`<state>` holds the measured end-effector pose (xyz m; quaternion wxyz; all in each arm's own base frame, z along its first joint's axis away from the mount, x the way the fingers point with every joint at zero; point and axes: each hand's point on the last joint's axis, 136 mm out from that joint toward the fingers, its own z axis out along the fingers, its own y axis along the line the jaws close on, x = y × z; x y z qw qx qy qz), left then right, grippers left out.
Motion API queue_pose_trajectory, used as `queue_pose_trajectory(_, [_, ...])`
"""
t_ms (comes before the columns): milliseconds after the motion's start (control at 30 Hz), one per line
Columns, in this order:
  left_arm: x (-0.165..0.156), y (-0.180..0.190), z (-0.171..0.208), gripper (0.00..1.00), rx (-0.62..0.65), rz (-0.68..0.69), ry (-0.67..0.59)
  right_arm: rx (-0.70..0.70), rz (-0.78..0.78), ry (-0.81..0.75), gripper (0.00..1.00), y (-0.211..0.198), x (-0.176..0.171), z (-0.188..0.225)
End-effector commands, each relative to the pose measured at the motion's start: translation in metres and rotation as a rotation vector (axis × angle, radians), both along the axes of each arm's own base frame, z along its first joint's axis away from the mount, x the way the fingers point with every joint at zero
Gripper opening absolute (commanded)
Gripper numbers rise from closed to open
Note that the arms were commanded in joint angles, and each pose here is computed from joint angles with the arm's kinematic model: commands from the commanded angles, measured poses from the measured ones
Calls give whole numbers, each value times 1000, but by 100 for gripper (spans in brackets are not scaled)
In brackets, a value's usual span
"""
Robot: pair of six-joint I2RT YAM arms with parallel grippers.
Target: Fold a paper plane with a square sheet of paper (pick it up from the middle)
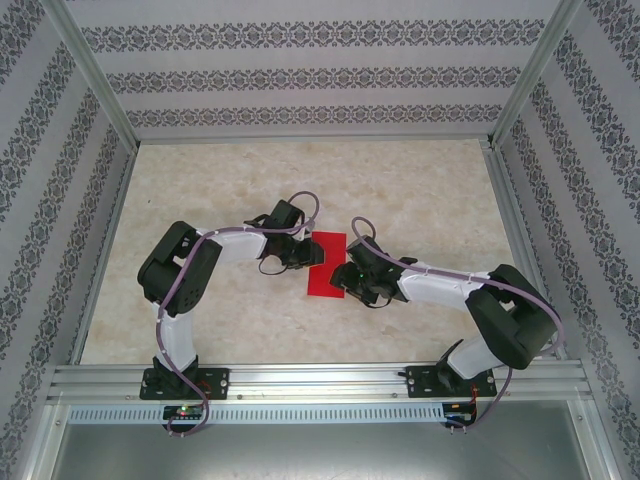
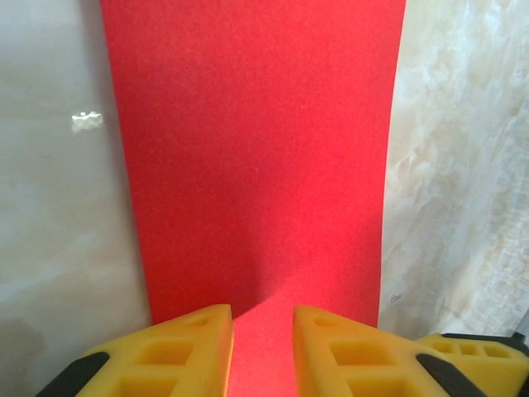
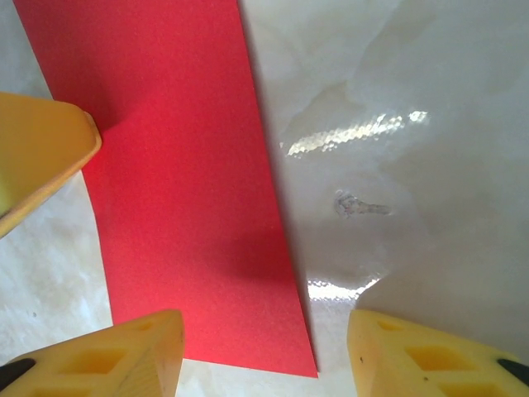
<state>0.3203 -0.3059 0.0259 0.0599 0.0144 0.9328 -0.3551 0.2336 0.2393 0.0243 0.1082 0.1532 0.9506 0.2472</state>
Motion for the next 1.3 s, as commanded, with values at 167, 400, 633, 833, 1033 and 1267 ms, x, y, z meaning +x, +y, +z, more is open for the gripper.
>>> queue_pose_trajectory(167, [-1,-4,11,38,-149,-15,26,39,24,-19,56,15,4,7])
queue_pose_trajectory(400, [5,-9,48,45,-209,-76,-124,38,25,-20,56,15,4,7])
queue_pose_trajectory(633, [15,0,34,40,-125,-35,-140,39,24,-24,56,14,4,7])
queue_pose_trajectory(833, [20,7,13,35,-58,0,-108,38,26,-21,56,14,3,7])
queue_pose_trajectory(1033, [17,15,-6,33,9,20,-64,47,29,-24,56,16,4,8])
queue_pose_trajectory(1267, [15,21,-15,34,32,44,-28,86,36,-26,52,23,5,9])
